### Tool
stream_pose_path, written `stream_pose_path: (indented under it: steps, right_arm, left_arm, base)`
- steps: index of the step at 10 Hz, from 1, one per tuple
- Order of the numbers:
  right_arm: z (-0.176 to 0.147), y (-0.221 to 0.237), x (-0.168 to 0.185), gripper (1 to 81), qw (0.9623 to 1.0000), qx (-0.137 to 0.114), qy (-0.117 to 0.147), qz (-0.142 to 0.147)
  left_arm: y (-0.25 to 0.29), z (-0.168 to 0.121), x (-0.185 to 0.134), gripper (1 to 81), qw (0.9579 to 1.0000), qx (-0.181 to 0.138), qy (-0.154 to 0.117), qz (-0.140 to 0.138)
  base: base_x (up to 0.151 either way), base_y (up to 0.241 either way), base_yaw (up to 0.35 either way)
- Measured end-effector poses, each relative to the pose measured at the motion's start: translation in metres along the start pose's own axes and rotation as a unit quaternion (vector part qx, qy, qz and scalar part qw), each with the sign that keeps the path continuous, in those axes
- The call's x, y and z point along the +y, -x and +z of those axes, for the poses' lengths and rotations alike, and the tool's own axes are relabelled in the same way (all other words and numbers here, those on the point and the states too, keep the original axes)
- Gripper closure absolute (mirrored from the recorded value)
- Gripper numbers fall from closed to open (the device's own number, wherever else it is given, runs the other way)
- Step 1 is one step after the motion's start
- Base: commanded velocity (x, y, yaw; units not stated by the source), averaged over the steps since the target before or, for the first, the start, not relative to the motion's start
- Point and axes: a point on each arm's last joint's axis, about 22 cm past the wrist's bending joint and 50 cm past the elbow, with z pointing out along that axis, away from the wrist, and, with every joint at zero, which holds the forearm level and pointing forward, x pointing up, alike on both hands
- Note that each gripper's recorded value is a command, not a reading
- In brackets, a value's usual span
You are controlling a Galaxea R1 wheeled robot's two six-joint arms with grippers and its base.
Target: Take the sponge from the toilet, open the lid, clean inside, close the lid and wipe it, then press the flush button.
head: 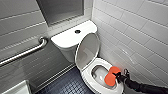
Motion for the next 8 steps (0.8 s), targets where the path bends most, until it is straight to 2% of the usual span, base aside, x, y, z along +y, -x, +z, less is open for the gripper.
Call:
stream_pose_path:
  steps: [2, 5, 8]
  right_arm:
    - [-0.02, 0.004, 0.029, 81.1, 0.9998, 0.015, 0.004, 0.009]
    - [-0.052, 0.005, 0.045, 81.1, 0.9989, 0.037, -0.005, 0.028]
    - [-0.098, 0.011, 0.085, 81.1, 0.9962, 0.068, 0.006, 0.054]
  left_arm:
    - [-0.001, -0.001, 0.005, 1.0, 1.0, 0.001, 0.005, 0.0]
    - [-0.001, 0.0, 0.009, 1.0, 1.0, 0.001, 0.009, 0.001]
    - [-0.001, 0.002, 0.012, 1.0, 0.9999, 0.001, 0.012, 0.001]
  base:
    - [0.0, 0.0, 0.0]
    - [0.0, 0.0, 0.0]
    - [0.0, 0.0, 0.0]
